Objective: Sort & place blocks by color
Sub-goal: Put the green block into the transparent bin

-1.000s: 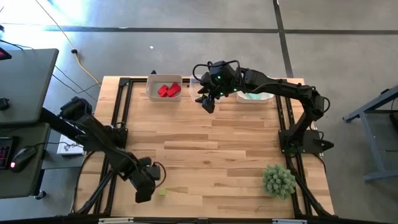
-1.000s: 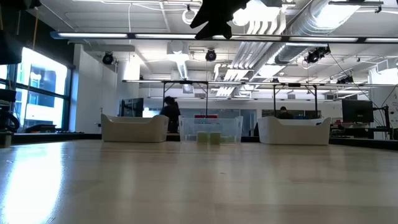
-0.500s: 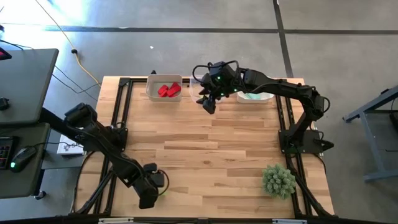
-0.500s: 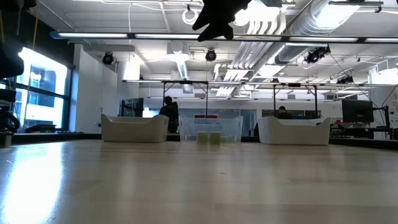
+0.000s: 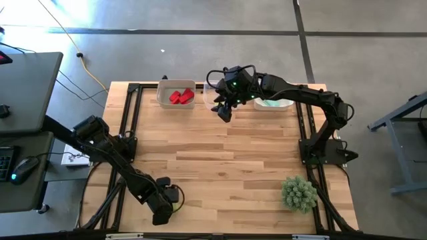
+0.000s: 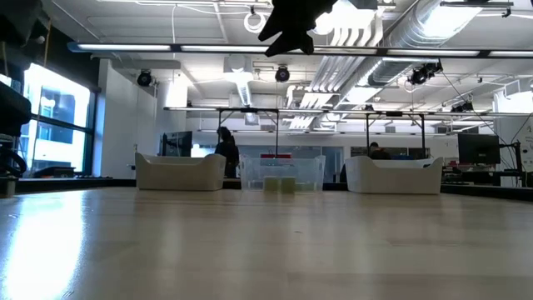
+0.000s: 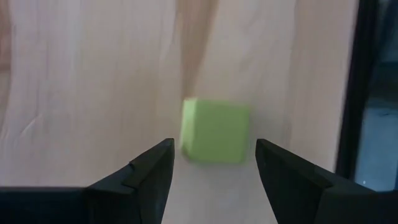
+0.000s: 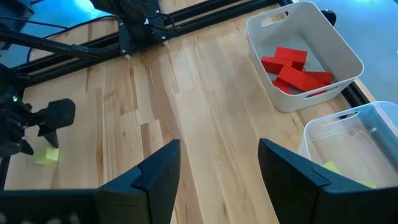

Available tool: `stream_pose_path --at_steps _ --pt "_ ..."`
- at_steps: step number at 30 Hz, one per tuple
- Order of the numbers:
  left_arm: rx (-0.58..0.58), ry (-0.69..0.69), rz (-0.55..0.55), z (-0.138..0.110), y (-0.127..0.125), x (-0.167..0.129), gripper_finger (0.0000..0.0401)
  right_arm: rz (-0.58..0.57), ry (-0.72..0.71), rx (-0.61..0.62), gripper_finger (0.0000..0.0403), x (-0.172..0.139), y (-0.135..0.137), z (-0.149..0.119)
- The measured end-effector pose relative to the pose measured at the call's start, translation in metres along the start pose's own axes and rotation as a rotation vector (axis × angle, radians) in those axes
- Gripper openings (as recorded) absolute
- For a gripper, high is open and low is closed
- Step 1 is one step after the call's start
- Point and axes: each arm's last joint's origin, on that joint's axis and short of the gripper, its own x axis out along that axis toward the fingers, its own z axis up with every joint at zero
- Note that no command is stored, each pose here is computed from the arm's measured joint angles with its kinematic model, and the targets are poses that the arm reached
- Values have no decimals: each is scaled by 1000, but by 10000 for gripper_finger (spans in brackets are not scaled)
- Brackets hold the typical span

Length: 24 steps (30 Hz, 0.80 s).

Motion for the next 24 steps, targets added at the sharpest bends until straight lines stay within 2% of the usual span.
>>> stream_pose_path --at_steps 7,15,24 --pt "32 -53 28 2 0 0 213 0 0 8 201 0 0 0" --pt "89 -40 45 2 2 7 213 0 -1 9 201 0 0 0" --pt "73 -24 31 7 5 12 207 -1 -1 16 201 0 0 0"
